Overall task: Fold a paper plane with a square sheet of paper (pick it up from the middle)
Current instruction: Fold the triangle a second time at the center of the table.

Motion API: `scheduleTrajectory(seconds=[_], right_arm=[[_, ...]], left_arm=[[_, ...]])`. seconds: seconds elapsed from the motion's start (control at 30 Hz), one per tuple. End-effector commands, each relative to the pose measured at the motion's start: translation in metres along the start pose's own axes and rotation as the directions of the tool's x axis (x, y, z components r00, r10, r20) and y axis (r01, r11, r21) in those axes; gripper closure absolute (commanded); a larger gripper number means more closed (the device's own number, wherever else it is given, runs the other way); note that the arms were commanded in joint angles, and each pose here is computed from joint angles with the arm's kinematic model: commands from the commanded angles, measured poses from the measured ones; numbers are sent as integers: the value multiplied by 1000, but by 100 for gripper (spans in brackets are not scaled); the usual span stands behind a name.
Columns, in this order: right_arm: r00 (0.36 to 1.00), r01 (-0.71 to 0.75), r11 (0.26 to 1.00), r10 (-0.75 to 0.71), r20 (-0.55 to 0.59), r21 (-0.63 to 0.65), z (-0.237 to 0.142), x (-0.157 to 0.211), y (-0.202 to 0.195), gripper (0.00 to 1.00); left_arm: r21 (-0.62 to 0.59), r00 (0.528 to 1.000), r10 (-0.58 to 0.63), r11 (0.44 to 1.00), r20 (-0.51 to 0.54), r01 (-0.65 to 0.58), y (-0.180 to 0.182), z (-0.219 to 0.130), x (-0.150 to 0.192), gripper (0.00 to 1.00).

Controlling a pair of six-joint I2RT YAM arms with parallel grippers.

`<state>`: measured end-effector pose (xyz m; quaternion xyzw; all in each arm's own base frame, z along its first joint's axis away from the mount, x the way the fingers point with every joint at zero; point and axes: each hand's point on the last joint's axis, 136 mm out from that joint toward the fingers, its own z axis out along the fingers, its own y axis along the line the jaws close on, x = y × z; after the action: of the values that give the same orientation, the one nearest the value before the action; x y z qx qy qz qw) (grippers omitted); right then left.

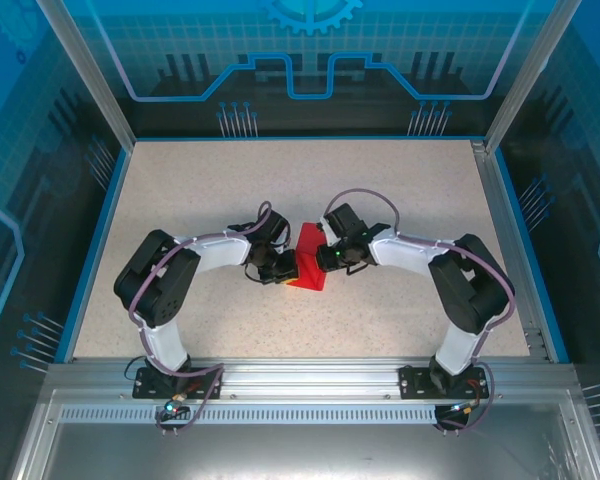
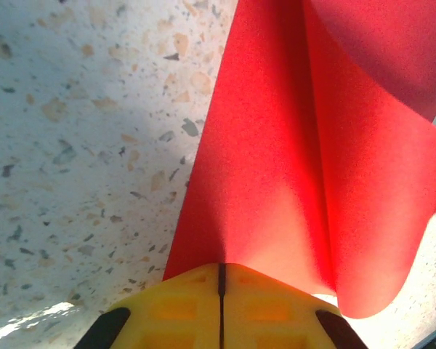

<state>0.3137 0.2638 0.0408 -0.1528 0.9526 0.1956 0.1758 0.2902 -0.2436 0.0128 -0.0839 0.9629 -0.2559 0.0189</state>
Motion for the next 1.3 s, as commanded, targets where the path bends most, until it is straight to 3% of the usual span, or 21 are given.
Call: scheduleTrajectory(seconds=[0.0,1.27], right_arm=[[1000,8,1000,-8,-29,-5,2,-1,-4,90],[997,44,995,-38,-68,94,15,-5,-23,89]], left_arm=[[-112,1000,-6,994,2,6,24,1,3,92],[-93,1000,5,996,-5,-5,22,1,5,90]])
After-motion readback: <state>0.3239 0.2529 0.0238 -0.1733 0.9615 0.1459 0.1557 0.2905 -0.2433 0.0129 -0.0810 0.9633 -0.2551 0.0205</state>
